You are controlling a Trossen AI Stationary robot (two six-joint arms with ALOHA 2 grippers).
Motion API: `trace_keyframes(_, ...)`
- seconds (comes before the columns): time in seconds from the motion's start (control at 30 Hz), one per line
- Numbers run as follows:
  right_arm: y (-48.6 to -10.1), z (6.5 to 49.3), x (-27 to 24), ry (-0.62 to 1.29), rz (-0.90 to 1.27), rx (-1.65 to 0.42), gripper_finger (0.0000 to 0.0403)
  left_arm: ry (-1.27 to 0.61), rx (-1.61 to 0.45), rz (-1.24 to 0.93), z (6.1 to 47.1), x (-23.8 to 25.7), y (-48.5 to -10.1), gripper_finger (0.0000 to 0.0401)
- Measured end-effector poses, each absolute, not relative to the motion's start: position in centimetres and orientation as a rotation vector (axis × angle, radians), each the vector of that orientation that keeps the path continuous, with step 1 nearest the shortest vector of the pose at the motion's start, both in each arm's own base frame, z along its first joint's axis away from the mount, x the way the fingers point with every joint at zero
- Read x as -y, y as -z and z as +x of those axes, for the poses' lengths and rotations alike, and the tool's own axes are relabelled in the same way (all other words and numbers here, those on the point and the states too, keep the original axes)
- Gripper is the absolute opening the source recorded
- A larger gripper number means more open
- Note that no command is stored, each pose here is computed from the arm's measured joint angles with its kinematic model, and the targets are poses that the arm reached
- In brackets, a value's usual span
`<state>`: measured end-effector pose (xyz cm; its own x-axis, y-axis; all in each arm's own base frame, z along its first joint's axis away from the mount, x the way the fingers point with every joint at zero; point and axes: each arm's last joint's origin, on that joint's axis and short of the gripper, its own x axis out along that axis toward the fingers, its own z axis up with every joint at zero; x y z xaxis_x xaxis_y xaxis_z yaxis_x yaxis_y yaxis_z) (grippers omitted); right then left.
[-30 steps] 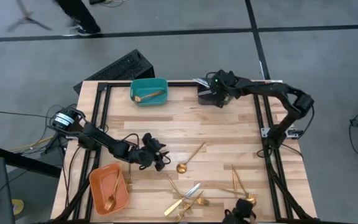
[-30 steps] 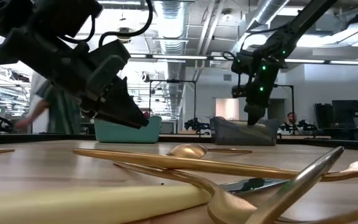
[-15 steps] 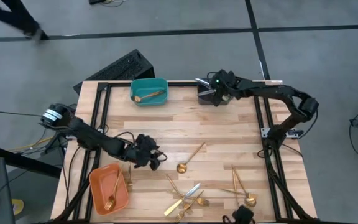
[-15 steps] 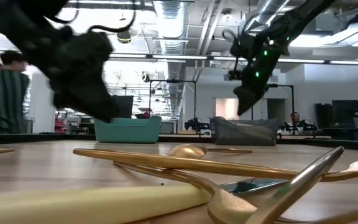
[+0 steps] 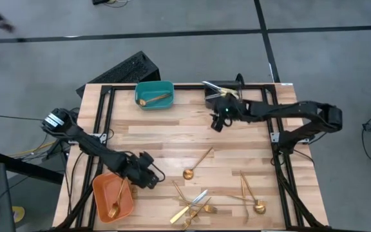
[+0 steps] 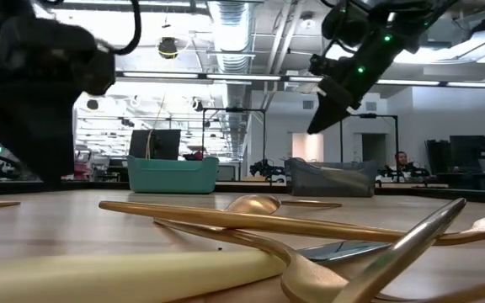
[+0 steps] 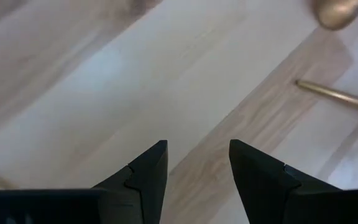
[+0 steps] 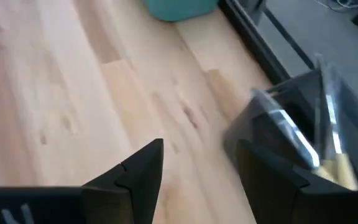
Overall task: Sort silverware by color (type)
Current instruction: Adjust the black bin
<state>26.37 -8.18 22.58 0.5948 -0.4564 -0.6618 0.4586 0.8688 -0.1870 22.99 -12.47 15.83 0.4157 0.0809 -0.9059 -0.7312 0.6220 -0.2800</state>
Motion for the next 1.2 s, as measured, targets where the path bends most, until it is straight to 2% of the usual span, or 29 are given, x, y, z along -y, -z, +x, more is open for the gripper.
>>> trace_keyframes(0.23, -20.3, 25.8, 6.0, 0.493, 0.045, -0.794, 0.0226, -0.667, -1.158, -0.613, 24.5, 13.6, -17.7, 0.016)
trace_keyframes(0.4, -19.6, 25.8, 4.3, 0.429, 0.076, -0.797, 0.0226, -0.702, -1.232, -0.651, 24.5, 13.9, -16.7, 0.016)
trace_keyframes(0.67, -20.4, 25.9, 0.9, 0.288, 0.055, -0.753, 0.0226, -0.917, -1.466, -0.686, 22.2, 14.1, -15.9, 0.016)
trace_keyframes(0.8, -20.9, 25.8, 0.1, 0.259, 0.053, -0.728, 0.0226, -0.931, -1.464, -0.686, 21.6, 14.8, -15.9, 0.016)
trace_keyframes(1.07, -20.9, 25.8, -0.9, 0.249, 0.037, -0.721, 0.0226, -0.805, -1.399, -0.753, 21.9, 16.7, -15.8, 0.016)
trace_keyframes(1.2, -20.9, 25.8, -0.9, 0.252, 0.045, -0.72, 0.0226, -0.786, -1.361, -0.704, 22.1, 16.6, -15.9, 0.016)
